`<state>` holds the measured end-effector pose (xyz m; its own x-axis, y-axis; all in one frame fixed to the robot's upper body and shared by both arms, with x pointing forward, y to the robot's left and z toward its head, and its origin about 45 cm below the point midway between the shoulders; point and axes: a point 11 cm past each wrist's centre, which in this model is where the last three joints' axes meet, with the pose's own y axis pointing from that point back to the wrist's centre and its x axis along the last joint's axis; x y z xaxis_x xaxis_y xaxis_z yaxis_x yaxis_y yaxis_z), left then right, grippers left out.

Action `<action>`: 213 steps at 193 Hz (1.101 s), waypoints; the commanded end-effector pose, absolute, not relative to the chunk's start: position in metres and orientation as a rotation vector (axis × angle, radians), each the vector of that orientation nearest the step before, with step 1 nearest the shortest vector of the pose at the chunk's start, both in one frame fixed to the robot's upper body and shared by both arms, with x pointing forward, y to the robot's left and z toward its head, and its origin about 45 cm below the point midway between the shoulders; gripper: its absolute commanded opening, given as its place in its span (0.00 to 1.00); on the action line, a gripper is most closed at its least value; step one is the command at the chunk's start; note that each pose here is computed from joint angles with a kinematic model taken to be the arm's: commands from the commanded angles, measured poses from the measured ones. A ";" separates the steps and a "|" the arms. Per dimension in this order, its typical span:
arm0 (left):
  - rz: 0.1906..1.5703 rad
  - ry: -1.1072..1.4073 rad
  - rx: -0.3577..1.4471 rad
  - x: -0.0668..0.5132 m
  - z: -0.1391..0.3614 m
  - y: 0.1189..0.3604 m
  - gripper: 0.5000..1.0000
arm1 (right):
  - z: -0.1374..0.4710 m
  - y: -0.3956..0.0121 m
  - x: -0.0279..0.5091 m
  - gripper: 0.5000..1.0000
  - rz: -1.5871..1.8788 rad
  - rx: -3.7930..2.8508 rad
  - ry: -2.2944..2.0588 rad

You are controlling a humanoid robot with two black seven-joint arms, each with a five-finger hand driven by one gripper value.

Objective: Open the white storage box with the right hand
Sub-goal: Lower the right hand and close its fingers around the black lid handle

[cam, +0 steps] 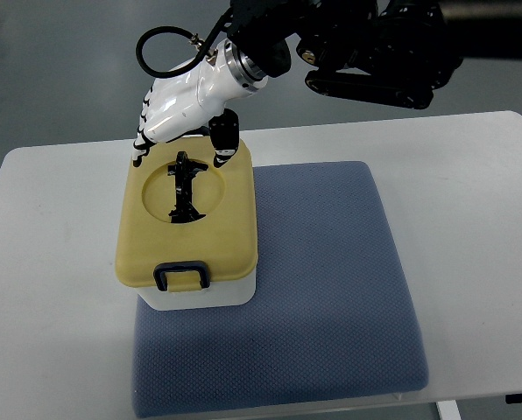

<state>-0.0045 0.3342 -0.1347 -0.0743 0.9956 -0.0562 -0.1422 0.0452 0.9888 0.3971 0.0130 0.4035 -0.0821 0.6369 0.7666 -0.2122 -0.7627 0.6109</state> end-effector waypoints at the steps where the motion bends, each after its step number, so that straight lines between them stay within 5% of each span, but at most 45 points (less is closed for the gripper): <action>1: 1.292 1.184 1.030 -0.005 -0.135 0.334 1.00 | 0.394 0.008 0.398 0.68 1.894 1.591 0.496; 125: 1.292 1.184 1.030 -0.005 -0.135 0.334 1.00 | 0.378 0.005 0.395 0.34 1.899 1.625 0.507; 213: 1.292 1.184 1.030 -0.005 -0.135 0.334 1.00 | 0.379 0.010 0.387 0.31 1.923 1.640 0.525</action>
<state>-0.0045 0.3342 -0.1347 -0.0743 0.9957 -0.0559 -0.1422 0.0449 0.9888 0.3876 0.0108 0.3805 -0.1064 0.6326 0.7671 -0.1599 -0.7724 0.6147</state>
